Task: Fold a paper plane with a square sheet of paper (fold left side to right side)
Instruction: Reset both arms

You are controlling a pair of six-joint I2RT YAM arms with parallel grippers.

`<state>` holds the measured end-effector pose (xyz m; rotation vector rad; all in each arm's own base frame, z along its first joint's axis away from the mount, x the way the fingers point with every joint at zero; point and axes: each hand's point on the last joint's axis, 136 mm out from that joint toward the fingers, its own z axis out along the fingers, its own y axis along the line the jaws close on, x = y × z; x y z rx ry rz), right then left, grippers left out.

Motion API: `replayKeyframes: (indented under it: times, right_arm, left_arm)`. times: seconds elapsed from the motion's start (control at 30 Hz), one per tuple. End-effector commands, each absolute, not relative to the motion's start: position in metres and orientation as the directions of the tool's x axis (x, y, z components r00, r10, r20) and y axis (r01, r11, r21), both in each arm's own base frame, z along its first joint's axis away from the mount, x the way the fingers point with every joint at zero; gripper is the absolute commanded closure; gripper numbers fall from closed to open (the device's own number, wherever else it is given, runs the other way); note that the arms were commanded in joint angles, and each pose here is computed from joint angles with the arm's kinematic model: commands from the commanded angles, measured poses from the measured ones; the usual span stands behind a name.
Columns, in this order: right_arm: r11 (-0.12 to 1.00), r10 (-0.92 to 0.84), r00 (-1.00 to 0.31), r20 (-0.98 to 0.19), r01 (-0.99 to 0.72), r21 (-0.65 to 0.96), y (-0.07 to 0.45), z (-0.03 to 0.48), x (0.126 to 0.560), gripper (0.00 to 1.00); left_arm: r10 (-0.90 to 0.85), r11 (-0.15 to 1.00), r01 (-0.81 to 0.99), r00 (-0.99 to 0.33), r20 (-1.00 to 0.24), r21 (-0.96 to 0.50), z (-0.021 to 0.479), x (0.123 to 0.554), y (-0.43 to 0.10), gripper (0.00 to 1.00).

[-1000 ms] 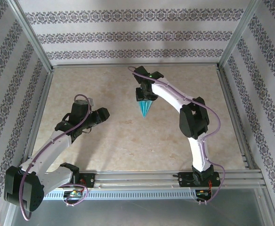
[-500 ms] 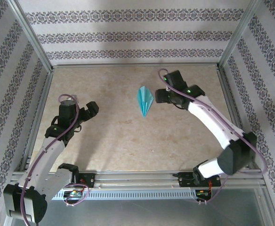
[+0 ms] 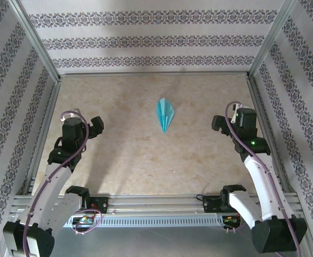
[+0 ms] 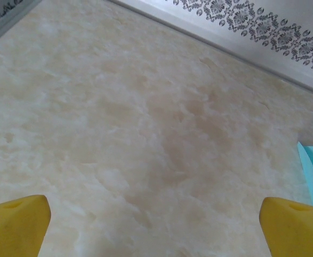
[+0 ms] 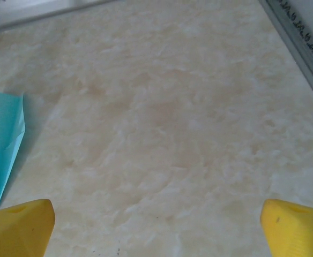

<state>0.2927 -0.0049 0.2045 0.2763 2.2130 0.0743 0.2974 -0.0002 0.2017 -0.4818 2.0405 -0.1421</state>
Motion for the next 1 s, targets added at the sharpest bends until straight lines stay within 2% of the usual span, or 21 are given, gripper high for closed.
replayKeyframes:
  times: [0.0,0.5,0.77,0.97]
  right_arm:
    - [0.978,0.208,-0.546,-0.812,0.135,0.16,-0.005,0.203,0.292,0.01]
    - [0.965,0.232,-0.329,-0.916,0.194,0.175,-0.026,0.182,0.3,0.02]
    - [0.973,0.169,-0.317,-0.933,0.205,0.106,-0.034,0.16,0.308,0.02]
    - [0.977,0.168,-0.307,-0.937,0.181,0.116,-0.031,0.142,0.319,0.02]
  left_arm:
    - [-0.354,0.922,-0.298,-0.381,-0.854,-0.249,0.21,0.299,0.013,0.0]
    - [-0.352,0.923,-0.29,-0.369,-0.86,-0.253,0.211,0.29,0.014,0.0]
    - [-0.34,0.926,-0.294,-0.378,-0.861,-0.237,0.211,0.286,0.015,0.0]
    - [-0.333,0.926,-0.305,-0.381,-0.863,-0.222,0.209,0.284,0.018,0.0]
